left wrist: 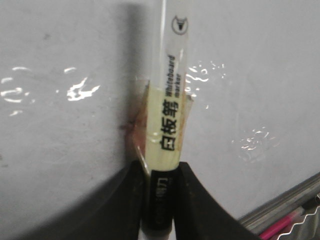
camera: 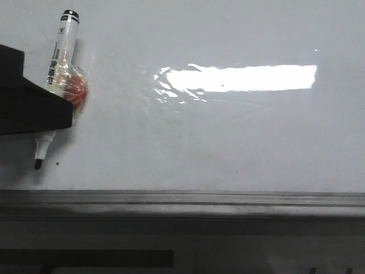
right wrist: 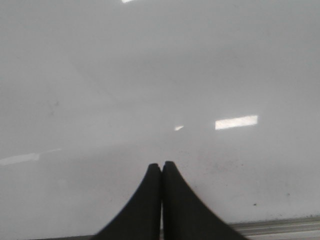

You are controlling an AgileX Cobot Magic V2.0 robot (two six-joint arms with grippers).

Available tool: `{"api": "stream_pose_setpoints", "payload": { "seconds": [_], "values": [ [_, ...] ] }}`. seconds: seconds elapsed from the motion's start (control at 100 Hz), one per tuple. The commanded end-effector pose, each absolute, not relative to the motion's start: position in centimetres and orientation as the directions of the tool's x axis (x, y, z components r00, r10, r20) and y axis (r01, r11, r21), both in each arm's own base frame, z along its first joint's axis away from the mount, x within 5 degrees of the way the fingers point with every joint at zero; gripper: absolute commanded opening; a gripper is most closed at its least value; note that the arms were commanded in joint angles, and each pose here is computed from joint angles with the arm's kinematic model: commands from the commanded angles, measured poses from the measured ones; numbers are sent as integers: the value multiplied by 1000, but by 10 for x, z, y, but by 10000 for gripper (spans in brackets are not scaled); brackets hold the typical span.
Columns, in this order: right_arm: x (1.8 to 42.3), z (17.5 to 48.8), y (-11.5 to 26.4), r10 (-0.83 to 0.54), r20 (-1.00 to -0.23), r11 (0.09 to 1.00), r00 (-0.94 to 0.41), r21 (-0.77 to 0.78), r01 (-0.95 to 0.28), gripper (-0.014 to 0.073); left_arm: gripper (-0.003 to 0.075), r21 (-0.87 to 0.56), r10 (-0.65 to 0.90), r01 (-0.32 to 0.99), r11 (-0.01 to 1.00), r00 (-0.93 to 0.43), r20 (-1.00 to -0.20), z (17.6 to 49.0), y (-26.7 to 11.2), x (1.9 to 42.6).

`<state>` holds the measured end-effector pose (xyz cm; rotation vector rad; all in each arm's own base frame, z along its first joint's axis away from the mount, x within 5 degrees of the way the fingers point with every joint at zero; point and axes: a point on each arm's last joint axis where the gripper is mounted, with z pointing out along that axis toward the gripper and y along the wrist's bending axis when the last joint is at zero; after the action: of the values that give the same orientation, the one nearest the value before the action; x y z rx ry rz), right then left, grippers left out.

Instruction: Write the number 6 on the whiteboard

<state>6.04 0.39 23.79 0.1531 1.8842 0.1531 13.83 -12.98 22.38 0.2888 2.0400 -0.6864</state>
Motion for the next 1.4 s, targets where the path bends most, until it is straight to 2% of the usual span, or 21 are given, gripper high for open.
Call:
{"api": "stream_pose_setpoints", "payload": {
  "seconds": [0.0,0.18,0.31,0.48,0.63,0.72,0.79,0.85,0.95,1.2,1.39],
  "values": [
    [63,257,3,177,-962,984,-206,176,23,-64,-19,-371,-130,439,818,-488,-863,234,-131,145],
    [63,257,5,158,-964,986,-213,167,-25,-64,-19,-371,-118,446,815,-499,-858,234,-132,144],
    [65,258,13,71,-967,982,-245,111,-153,-64,-19,-344,-71,497,797,-489,-869,239,-136,141],
    [72,266,27,-38,-960,945,-278,56,-322,-64,-19,-217,68,653,725,-381,-922,254,-149,131],
    [82,283,42,-97,-949,896,-298,47,-442,-50,-19,-33,206,766,642,-214,-955,259,-157,124],
    [87,292,54,-134,-941,851,-310,51,-522,25,-19,50,264,796,603,-141,-954,259,-159,122],
    [88,298,65,-162,-934,808,-317,59,-586,138,-19,108,302,810,576,-88,-949,259,-159,121],
    [89,304,76,-182,-930,763,-319,71,-643,270,-19,159,331,819,551,-40,-943,260,-160,121],
    [90,313,93,-220,-925,692,-309,75,-718,384,-19,244,379,829,503,43,-924,260,-161,119],
    [98,330,138,-212,-947,575,-241,79,-815,386,-19,332,354,825,458,174,-919,267,-164,117],
    [109,331,161,-189,-950,567,-249,102,-817,386,-19,350,330,839,416,219,-918,269,-170,110]
  ]
}}
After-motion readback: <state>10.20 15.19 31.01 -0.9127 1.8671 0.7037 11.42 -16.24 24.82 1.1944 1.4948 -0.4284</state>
